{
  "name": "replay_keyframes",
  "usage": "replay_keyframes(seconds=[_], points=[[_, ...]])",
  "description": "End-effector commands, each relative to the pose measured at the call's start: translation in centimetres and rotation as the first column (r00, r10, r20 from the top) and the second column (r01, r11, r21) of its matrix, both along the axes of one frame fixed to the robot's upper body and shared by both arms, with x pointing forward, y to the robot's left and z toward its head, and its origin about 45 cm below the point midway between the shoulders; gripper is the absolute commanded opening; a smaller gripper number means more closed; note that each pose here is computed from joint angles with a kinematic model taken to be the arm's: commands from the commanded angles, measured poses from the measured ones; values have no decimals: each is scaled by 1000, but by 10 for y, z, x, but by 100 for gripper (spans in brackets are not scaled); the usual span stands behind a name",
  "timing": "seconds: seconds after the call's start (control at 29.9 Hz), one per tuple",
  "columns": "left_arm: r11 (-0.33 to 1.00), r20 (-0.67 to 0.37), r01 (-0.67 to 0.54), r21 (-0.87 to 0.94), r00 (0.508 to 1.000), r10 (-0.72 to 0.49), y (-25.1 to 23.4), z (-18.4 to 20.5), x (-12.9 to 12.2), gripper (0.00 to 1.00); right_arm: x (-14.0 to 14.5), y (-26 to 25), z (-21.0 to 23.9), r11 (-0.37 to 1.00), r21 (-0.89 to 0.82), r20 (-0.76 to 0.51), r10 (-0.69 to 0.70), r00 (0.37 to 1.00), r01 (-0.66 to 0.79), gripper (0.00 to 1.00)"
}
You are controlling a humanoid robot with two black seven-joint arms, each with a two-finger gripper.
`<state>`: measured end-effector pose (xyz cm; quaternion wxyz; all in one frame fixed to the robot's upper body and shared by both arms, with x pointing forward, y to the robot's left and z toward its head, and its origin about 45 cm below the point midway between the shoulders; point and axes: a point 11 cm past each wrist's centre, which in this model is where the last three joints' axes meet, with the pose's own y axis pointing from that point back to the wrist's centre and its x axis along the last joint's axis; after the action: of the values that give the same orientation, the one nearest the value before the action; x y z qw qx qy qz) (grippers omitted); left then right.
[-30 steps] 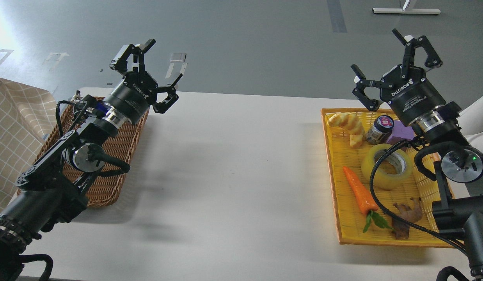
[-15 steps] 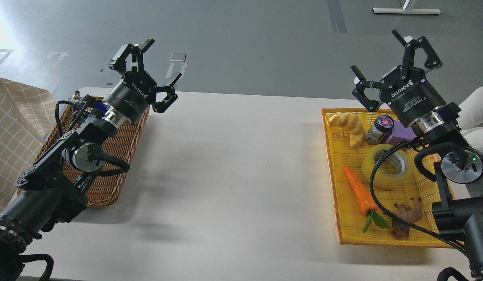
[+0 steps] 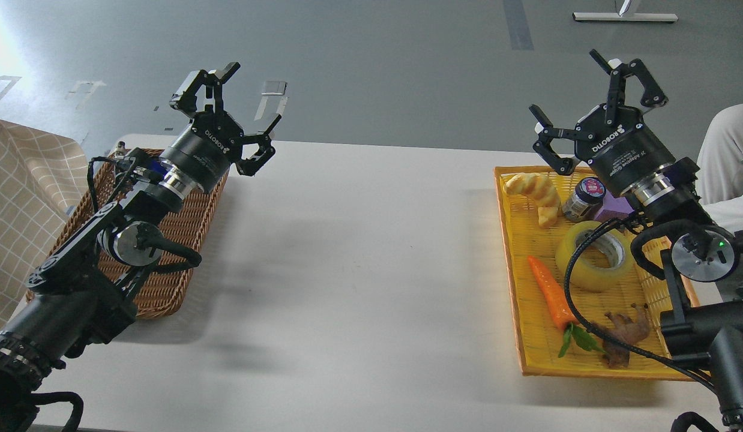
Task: Place and transfer tape with both arms
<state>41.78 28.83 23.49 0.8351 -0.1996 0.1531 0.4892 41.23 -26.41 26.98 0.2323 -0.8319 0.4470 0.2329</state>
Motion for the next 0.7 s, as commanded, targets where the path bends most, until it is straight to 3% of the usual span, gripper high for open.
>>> replay_keyframes(seconds=[0.0,0.3,0.67], points=[[1000,0,0,1,1000,0,0,0,0,100,-1,0,-2,1000,-3,-5,0,1000,0,100],[1000,0,-1,2,1000,1,0,-1,0,100,-1,-1,0,1000,-12,-1,3,1000,-3,100],[1000,-1,11,-11,1000,-11,-8,-2,0,100,-6,-2,-9,987,-149,-34,56,998,-61,100]])
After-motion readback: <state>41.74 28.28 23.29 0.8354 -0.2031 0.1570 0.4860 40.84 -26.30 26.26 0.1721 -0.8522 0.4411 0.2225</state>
